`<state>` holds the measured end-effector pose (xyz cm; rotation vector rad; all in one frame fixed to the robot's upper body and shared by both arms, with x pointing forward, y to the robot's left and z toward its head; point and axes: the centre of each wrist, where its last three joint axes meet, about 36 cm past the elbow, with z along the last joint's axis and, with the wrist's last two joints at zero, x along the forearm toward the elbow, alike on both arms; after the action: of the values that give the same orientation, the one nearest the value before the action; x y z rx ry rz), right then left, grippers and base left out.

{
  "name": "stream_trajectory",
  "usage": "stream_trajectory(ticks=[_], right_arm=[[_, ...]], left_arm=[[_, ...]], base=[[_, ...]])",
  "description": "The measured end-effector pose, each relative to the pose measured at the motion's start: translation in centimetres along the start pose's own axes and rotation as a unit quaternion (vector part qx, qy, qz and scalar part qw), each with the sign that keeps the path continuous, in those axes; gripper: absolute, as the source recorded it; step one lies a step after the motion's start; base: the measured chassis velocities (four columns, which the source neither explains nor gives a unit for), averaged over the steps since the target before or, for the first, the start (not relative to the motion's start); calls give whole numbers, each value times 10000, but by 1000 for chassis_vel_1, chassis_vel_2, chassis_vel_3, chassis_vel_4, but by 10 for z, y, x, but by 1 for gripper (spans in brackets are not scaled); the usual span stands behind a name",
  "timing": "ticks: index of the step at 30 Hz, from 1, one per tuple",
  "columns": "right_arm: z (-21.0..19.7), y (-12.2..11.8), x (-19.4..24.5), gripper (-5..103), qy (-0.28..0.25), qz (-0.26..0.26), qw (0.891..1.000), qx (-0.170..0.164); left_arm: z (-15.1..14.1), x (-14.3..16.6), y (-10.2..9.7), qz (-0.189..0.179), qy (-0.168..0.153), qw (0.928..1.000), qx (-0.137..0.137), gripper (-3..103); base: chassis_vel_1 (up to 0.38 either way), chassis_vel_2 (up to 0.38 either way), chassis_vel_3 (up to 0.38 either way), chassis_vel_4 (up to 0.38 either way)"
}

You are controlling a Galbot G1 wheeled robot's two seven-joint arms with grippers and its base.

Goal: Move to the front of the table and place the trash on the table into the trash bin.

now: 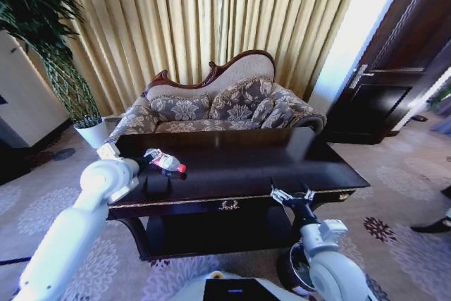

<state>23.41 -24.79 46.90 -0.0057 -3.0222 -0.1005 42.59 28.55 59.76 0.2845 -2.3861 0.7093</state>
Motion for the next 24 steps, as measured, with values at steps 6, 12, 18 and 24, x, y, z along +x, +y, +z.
stream_trajectory(ticks=[6,12,18,24], right_arm=[[0,0,-1,100,-2,-1,10000,-6],[-3,0,-1,100,-9,-34,9997,-223],[-16,-9,-15,100,-363,-142,9987,-316],[-22,-20,-20,100,-431,-143,9986,-266]], left_arm=[[1,-9,-3,-10,70,10000,-26,100],[-2,-14,-6,-3,84,9999,-94,100],[2,-18,-7,44,180,9997,-161,100],[5,-20,-8,31,219,9995,-206,100]], base=[[0,0,0,0],[0,0,0,0],[0,0,0,0],[0,0,0,0]])
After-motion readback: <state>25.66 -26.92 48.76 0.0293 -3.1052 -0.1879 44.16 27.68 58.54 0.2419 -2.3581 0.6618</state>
